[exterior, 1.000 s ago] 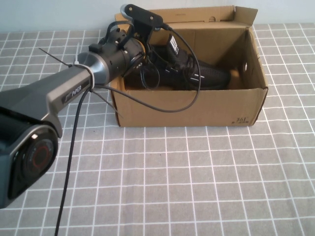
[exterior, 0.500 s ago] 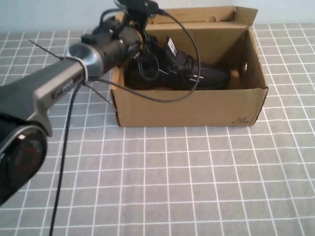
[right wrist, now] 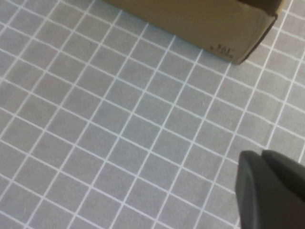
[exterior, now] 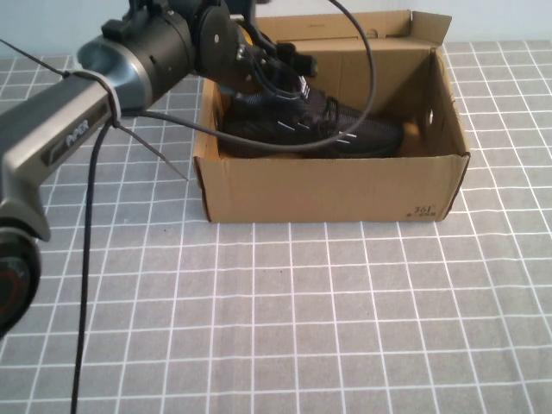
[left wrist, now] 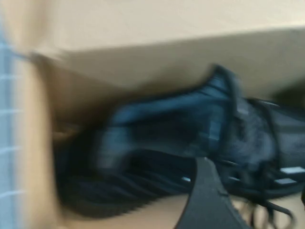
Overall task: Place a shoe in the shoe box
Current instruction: Adjust the shoe
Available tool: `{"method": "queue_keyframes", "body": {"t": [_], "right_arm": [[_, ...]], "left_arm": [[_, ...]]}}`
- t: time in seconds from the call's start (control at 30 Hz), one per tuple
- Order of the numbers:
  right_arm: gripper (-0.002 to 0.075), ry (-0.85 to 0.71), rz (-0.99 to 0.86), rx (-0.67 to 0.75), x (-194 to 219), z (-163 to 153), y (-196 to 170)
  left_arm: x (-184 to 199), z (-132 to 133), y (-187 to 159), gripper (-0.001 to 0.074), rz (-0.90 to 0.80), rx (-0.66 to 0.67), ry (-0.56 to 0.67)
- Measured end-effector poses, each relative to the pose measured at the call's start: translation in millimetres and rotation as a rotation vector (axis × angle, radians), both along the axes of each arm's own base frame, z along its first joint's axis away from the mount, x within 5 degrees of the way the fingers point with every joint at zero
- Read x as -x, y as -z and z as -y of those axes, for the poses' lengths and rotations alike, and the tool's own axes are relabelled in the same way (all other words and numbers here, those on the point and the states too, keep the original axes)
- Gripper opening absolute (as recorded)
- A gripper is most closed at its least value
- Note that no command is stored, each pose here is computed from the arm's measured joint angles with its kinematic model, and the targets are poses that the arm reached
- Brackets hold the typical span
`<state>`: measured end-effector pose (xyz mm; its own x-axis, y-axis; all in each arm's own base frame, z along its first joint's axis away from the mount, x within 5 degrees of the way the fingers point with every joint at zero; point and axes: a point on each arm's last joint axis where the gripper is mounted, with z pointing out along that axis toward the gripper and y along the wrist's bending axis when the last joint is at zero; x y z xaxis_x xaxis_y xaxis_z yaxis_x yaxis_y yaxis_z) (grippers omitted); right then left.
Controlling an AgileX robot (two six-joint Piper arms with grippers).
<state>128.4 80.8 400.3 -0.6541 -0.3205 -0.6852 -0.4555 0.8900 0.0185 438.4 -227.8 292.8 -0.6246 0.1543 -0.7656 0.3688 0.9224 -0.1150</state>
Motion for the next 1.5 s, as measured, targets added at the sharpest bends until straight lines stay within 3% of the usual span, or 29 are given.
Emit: {"method": "queue_keyframes", "body": {"t": [0.37,1.03,1.17,1.37,1.5], "right_arm": [[-0.0016,0.0,-0.032,0.032,-2.9,-1.4,19.3],[-0.0016,0.0,-0.031,0.031,-3.0,-1.5,19.2],[-0.0016,0.0,-0.031,0.031,-3.0,-1.5,19.2],[-0.0016,-0.001,-0.036,0.035,-3.2,-1.7,21.6],[-0.0016,-0.001,-0.036,0.035,-3.4,-1.8,22.1]], "left_arm": [[-7.1,15.5,19.1,0.0363,0.011,0.077,0.096],[-30.3,24.0,63.0,0.0355,0.093,0.092,0.071],[-32.2,24.9,71.8,0.0286,0.083,0.087,0.069],[-34.5,26.6,79.4,0.007,0.073,0.12,0.051],[-35.9,28.0,76.2,0.0021,0.077,0.193,0.017]]}}
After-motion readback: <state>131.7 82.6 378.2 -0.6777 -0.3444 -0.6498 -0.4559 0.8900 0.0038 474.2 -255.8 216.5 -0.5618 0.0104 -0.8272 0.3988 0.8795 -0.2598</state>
